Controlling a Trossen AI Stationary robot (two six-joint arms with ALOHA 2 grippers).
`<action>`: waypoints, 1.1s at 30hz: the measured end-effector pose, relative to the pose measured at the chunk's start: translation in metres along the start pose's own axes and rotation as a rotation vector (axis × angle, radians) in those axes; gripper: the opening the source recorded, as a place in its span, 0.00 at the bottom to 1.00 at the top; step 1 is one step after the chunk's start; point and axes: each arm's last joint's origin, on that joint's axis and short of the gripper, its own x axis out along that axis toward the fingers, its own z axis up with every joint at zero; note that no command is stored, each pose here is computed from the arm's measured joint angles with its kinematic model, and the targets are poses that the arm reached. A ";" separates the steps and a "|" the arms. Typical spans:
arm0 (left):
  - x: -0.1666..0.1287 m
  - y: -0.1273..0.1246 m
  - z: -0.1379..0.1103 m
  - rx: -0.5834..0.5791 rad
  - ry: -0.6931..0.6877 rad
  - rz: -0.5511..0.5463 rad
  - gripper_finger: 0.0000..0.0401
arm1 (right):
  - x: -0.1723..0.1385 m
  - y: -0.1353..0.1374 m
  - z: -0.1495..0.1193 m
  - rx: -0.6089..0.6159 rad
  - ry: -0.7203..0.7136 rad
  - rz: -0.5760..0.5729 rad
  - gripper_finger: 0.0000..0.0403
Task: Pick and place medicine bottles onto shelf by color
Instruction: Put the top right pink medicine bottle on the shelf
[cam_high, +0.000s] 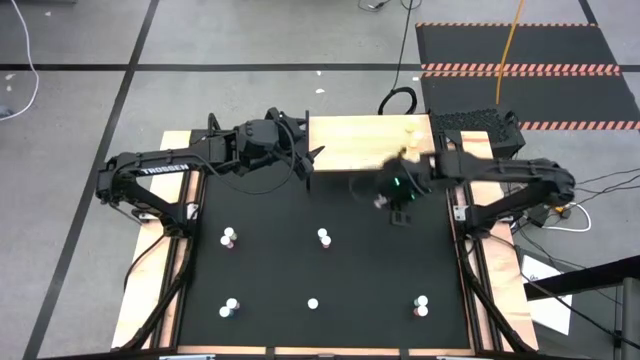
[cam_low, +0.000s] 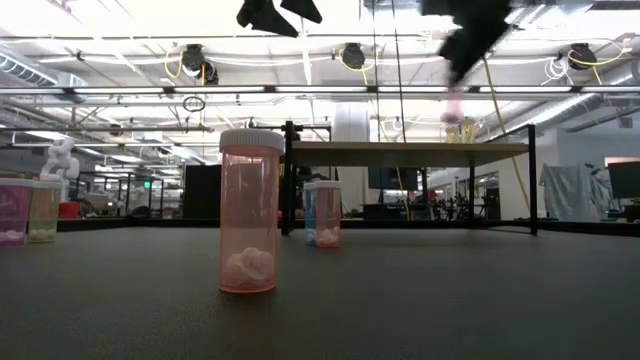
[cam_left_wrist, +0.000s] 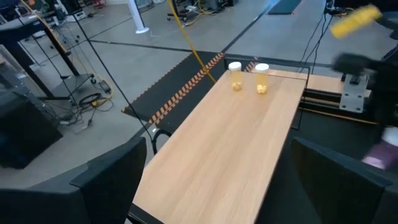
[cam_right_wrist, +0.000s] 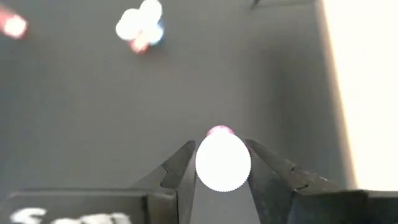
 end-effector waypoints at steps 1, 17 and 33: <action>0.000 0.000 0.000 0.001 0.001 0.000 0.98 | -0.003 -0.009 0.008 0.003 -0.014 -0.015 0.29; -0.003 -0.004 -0.016 0.051 0.152 -0.021 0.98 | -0.005 -0.187 0.025 0.343 0.000 -0.280 0.30; -0.003 -0.004 -0.017 0.043 0.165 -0.019 0.98 | 0.000 -0.211 0.012 0.412 0.000 -0.232 0.30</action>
